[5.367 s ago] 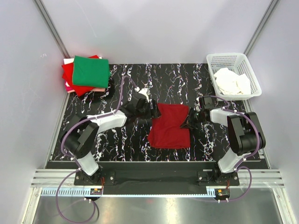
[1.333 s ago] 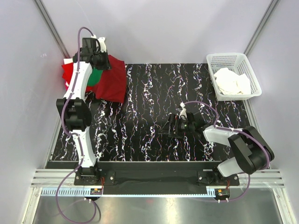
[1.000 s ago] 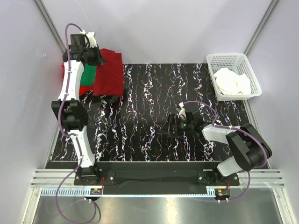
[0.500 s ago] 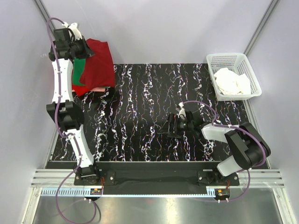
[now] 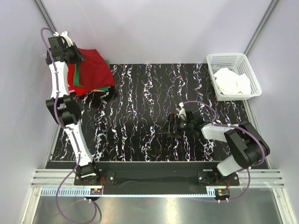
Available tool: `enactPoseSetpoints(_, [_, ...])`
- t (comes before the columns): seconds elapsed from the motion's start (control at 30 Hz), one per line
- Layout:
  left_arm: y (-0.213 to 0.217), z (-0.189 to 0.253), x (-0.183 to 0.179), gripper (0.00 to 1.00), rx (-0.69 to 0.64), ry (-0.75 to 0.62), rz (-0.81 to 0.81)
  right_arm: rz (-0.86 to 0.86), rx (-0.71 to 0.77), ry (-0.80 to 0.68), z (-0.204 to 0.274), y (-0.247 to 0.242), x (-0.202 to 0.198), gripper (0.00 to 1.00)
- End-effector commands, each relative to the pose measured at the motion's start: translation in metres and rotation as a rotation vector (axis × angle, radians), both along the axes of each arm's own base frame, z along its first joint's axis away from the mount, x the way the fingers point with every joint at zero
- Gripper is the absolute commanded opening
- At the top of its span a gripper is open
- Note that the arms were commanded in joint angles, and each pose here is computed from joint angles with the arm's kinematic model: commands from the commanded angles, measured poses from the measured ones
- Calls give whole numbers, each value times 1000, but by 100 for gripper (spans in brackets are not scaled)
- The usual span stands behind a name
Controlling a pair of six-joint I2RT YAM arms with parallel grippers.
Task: Fold and stack the t-shirts
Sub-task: Neatly place the folded tshirt to the corner
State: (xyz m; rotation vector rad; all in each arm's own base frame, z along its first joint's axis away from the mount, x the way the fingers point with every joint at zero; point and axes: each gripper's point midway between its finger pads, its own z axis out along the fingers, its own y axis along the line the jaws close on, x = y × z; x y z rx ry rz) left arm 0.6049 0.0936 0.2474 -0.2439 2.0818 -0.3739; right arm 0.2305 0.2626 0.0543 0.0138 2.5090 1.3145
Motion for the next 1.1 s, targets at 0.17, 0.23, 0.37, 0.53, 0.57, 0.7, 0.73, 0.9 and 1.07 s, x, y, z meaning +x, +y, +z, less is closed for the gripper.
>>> enactPoseSetpoints(0.17, [69, 16, 29, 24, 171, -136, 211, 8, 48, -48, 15, 7, 13, 100])
enactPoseSetpoints(0.23, [81, 3, 32, 25, 189, -122, 235, 6, 49, -48, 15, 6, 13, 100])
enactPoseSetpoints(0.37, [104, -26, 33, 34, 239, -68, 297, 8, 52, -46, 15, 6, 13, 100])
enactPoseSetpoints(0.53, [133, -61, 29, 43, 282, 0, 364, 7, 53, -43, 15, 6, 14, 100])
enactPoseSetpoints(0.57, [138, -64, 28, 46, 287, 8, 377, 8, 53, -41, 15, 6, 14, 100])
enactPoseSetpoints(0.7, [164, -80, 18, 58, 299, 45, 439, 6, 53, -41, 14, 6, 15, 100])
enactPoseSetpoints(0.73, [174, -82, 14, 61, 296, 51, 457, 7, 54, -37, 14, 7, 14, 100])
enactPoseSetpoints(0.9, [190, -78, 1, 87, 270, 57, 486, 6, 52, -37, 13, 6, 15, 100])
enactPoseSetpoints(1.07, [191, -68, -15, 99, 228, 67, 520, 5, 54, -37, 14, 6, 15, 100])
